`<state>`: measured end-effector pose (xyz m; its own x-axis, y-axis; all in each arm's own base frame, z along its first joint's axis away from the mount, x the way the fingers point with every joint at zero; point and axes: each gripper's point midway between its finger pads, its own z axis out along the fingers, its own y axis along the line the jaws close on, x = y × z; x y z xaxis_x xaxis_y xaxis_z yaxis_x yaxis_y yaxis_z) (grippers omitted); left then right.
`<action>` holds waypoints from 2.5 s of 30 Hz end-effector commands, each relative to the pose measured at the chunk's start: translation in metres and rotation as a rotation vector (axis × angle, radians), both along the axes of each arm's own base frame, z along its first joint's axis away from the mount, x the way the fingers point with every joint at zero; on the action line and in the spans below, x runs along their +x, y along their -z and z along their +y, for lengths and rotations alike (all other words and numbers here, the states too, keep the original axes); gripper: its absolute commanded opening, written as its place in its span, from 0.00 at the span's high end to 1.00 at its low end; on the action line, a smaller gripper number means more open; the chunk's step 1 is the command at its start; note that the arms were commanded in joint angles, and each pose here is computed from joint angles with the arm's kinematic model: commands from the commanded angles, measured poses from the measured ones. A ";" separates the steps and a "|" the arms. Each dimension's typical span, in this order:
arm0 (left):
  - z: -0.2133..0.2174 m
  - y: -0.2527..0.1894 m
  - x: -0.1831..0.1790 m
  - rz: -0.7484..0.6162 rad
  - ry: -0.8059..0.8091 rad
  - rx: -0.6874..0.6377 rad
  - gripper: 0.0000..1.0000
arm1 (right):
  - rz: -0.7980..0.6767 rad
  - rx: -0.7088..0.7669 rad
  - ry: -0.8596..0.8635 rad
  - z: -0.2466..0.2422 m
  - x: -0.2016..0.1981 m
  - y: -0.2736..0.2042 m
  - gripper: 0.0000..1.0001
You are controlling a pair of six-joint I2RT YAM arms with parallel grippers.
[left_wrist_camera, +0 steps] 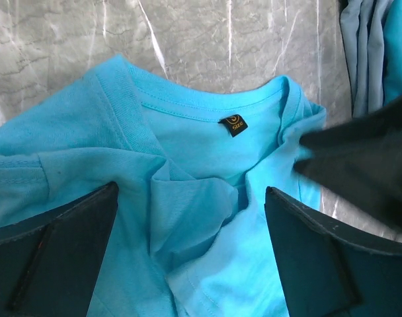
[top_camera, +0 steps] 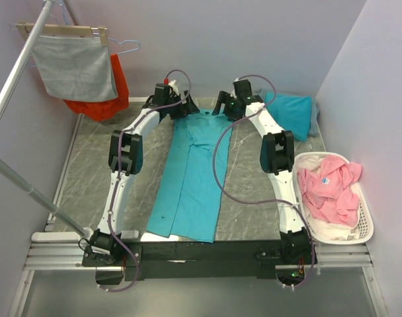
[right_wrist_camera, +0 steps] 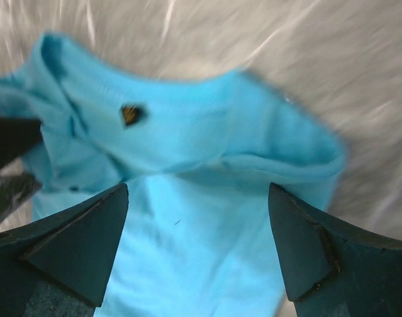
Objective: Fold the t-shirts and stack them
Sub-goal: Fold the tshirt
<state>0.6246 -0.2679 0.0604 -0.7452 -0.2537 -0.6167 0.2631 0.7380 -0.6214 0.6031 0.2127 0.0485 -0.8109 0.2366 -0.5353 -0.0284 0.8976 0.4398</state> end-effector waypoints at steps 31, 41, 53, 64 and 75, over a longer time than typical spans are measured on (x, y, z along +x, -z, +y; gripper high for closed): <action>0.115 -0.068 -0.245 0.049 -0.354 0.229 0.01 | -0.165 0.077 -0.069 -0.007 -0.256 -0.120 0.06; 0.146 -0.012 -0.372 0.264 -0.457 0.259 0.02 | 0.096 0.048 -0.056 0.001 -0.413 -0.033 0.09; 0.135 0.033 -0.467 0.472 -0.512 0.229 0.11 | 0.249 0.120 -0.163 0.035 -0.501 0.003 0.09; 0.139 0.050 -0.501 0.536 -0.507 0.232 0.25 | 0.303 0.108 -0.219 0.062 -0.528 0.017 0.14; 0.145 0.052 -0.516 0.557 -0.526 0.244 0.47 | 0.339 0.061 -0.185 0.055 -0.537 0.030 0.31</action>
<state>0.1214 -0.1403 0.0246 -0.7775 -0.5635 -0.2791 -0.4093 0.7905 -0.4557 0.0658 0.2760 0.0289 -0.9729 0.0720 -0.2196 -0.0630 0.8316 0.5517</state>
